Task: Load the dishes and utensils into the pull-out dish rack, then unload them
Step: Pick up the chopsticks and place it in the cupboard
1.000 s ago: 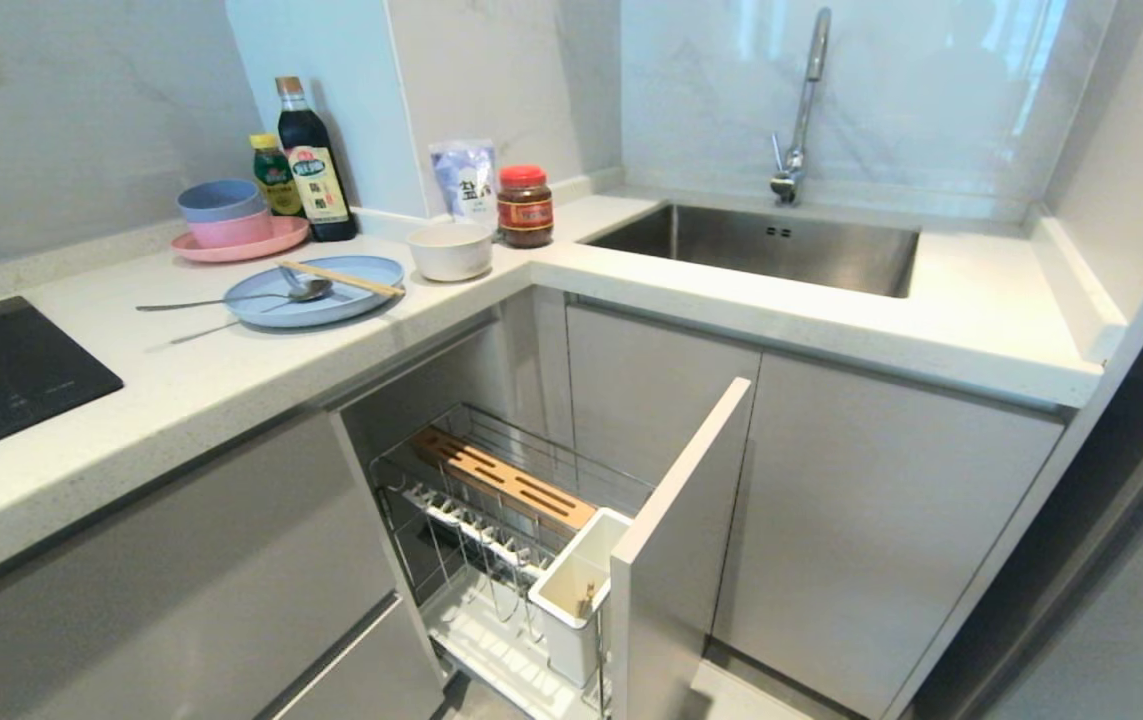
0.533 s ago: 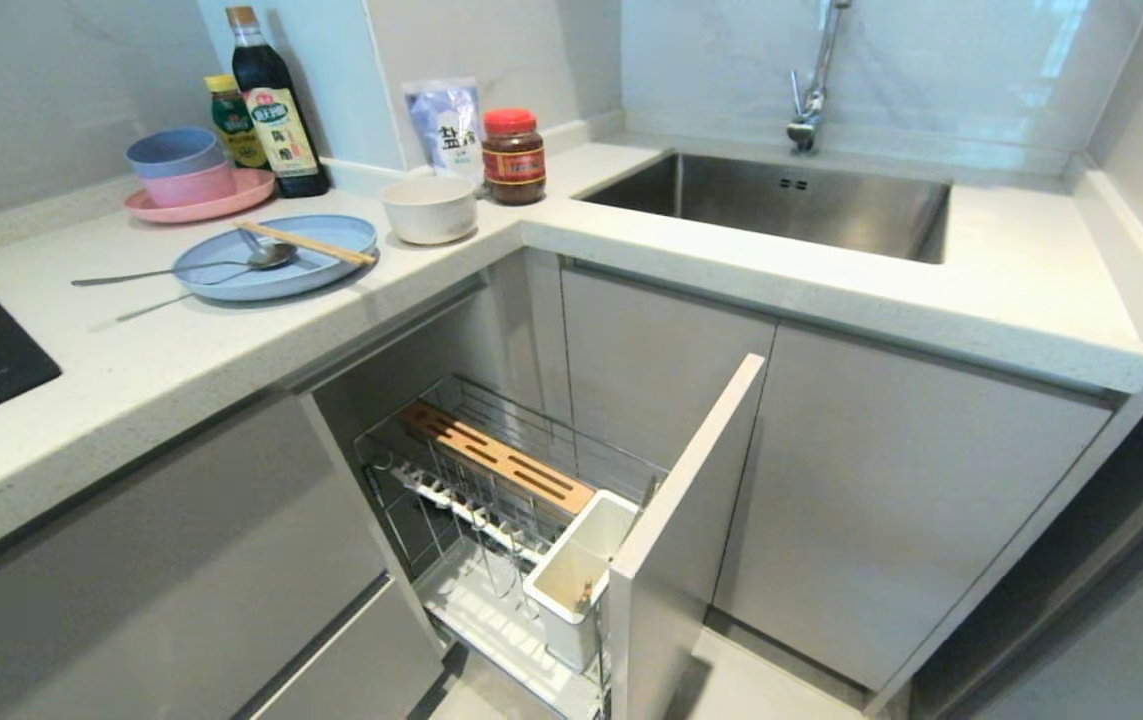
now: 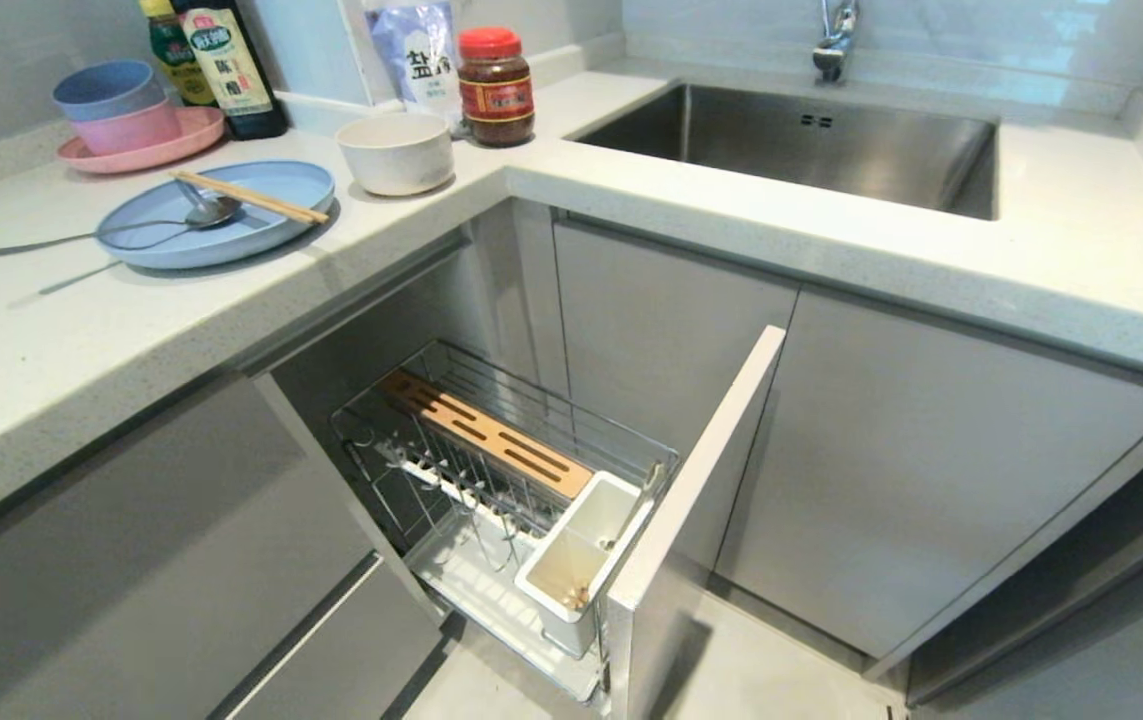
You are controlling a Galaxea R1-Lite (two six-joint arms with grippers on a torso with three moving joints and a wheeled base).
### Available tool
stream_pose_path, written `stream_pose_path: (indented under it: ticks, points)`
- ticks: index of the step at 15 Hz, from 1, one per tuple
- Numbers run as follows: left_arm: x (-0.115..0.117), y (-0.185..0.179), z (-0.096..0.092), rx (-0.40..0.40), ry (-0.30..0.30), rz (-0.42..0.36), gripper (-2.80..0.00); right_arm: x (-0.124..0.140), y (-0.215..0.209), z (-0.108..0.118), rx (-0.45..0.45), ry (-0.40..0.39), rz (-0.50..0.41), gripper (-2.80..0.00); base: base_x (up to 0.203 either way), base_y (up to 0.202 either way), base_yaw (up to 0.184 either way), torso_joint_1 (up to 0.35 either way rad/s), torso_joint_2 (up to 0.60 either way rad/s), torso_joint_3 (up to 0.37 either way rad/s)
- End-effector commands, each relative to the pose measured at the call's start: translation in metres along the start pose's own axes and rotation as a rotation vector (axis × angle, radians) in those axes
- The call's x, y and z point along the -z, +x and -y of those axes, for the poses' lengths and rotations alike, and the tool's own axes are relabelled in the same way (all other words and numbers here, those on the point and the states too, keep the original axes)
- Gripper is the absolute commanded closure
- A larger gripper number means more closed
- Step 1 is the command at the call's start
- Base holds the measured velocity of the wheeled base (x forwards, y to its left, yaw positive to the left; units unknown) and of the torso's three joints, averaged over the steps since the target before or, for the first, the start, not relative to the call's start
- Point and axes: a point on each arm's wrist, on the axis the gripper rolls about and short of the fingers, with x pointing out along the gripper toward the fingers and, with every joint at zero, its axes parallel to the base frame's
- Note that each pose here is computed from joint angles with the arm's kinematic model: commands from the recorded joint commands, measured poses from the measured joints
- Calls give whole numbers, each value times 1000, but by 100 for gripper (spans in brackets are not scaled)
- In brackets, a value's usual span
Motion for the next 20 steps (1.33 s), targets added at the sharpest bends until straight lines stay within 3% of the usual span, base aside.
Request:
stream_pose_path:
  ticks: [1, 14, 20]
  points:
    - [7, 2, 0, -1, -1, -27, 0, 0, 0, 0, 0, 0, 3, 0, 0, 0, 0, 0, 3, -203]
    - [7, 2, 0, -1, -4, -27, 0, 0, 0, 0, 0, 0, 3, 0, 0, 0, 0, 3, 5, -200]
    - [7, 2, 0, -7, -4, -28, 0, 0, 0, 0, 0, 0, 3, 0, 0, 0, 0, 1, 2, -38]
